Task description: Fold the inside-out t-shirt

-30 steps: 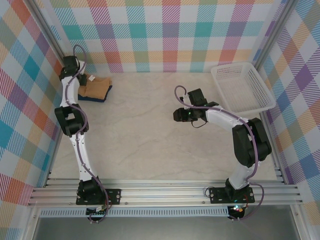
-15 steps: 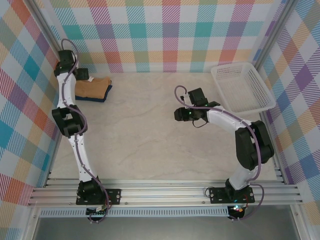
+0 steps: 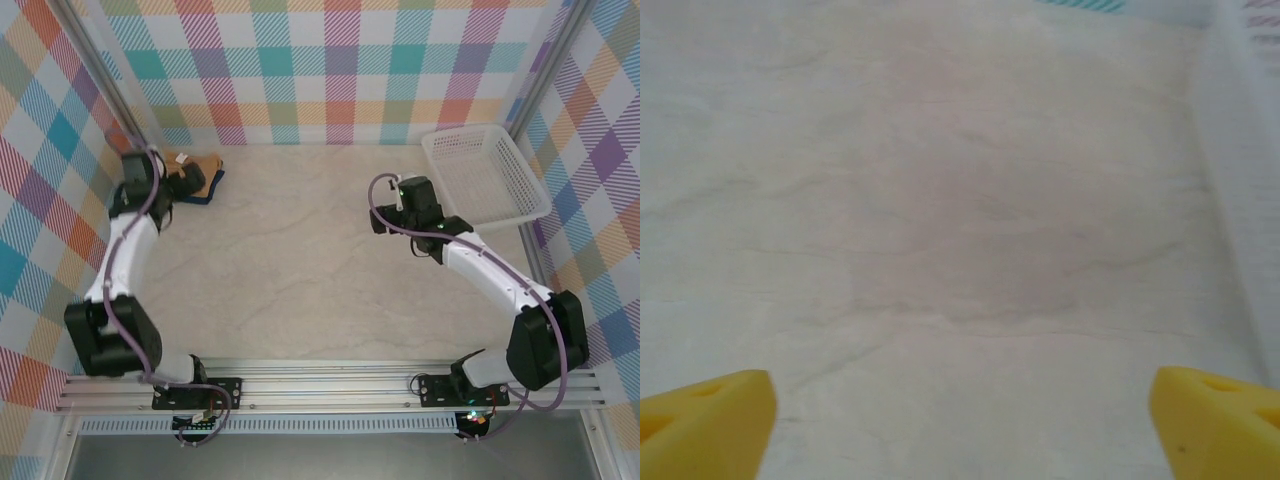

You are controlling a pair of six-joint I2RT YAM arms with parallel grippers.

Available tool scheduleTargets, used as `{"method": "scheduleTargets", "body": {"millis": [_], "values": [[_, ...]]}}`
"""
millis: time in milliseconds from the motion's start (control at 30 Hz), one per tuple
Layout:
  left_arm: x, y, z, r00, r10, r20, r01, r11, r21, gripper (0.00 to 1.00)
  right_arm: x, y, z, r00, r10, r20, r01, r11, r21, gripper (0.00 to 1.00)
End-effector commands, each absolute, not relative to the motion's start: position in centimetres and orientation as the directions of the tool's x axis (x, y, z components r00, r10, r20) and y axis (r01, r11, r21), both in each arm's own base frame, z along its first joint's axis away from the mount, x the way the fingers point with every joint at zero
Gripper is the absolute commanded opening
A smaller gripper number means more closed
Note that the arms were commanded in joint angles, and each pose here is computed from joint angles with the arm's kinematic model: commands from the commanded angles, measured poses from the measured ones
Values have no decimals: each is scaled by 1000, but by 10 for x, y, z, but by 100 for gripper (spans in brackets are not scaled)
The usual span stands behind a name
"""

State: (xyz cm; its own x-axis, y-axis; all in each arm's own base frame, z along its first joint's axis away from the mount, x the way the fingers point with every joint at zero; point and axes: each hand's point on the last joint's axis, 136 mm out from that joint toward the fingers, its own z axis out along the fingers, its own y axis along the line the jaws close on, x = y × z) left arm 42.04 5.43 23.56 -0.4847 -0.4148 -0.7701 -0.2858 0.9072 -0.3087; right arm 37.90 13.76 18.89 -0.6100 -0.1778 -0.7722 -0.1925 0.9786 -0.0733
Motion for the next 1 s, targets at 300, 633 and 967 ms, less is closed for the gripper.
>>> {"method": "scheduleTargets", "body": {"millis": [300, 633, 967], "values": [[361, 56, 168, -283, -360, -889, -345, 903, -256, 100, 395, 58, 138, -469, -277, -838, -33, 954, -297, 100], [387, 16, 120, -352, -151, -924, -189, 978, -87, 100, 398, 54, 105, -371, -190, -909, -105, 981, -163, 100], [396, 2, 80, -382, -94, -919, -143, 989, -42, 100, 396, 28, 94, -366, 13, -931, -108, 993, 56, 100]]}}
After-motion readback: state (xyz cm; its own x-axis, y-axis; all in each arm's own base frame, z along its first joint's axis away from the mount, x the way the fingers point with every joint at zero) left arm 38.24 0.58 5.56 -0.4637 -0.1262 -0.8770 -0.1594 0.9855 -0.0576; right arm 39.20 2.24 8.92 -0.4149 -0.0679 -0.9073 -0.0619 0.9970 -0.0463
